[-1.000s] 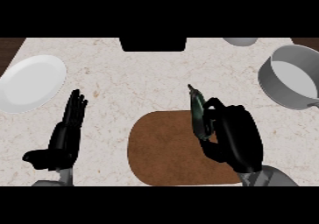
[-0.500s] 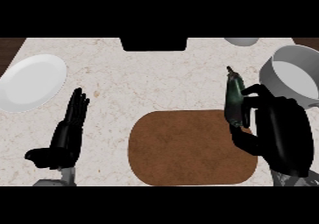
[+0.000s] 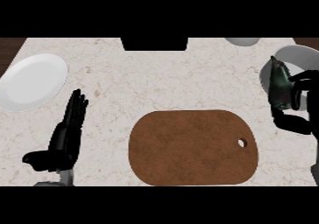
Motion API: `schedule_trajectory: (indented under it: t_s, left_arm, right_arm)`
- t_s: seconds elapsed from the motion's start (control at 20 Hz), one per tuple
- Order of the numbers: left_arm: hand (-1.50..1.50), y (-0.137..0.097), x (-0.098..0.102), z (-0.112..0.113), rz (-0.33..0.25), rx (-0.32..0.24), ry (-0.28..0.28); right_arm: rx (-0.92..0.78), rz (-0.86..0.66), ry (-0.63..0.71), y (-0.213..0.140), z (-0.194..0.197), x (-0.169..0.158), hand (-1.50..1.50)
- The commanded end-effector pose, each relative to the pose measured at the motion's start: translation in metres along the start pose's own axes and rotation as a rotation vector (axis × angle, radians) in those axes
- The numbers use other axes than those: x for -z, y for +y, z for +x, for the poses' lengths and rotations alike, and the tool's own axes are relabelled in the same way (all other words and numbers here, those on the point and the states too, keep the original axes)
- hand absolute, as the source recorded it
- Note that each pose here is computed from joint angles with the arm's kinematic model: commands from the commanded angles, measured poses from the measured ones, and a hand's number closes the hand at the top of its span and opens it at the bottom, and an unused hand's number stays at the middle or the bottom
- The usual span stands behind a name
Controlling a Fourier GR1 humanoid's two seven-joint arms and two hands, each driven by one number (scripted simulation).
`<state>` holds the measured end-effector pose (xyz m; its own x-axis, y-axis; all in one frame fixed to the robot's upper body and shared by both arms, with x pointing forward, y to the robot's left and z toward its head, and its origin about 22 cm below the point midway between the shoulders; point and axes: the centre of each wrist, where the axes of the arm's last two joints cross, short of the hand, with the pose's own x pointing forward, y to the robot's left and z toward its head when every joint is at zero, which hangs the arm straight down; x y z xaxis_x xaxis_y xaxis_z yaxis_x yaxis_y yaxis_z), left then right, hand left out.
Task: Pick the eggplant from the cutting board and place it in the pot
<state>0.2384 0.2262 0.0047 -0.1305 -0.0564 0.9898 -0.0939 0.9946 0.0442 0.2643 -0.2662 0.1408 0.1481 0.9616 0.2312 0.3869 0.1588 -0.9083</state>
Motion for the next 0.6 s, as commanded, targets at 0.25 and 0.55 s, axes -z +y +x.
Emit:
schedule_trajectory:
  t_s: [0.25,0.55]
  left_arm:
    - [0.0,-0.01,0.006,0.005,0.004,-0.002,-0.001]
    - [0.0,0.013,0.012,0.002,-0.006,-0.012,0.002]
  right_arm:
    - [-0.028,0.013,0.078,0.019,-0.088,0.05,1.5]
    - [0.01,0.1,0.099,0.031,-0.148,0.056,1.5]
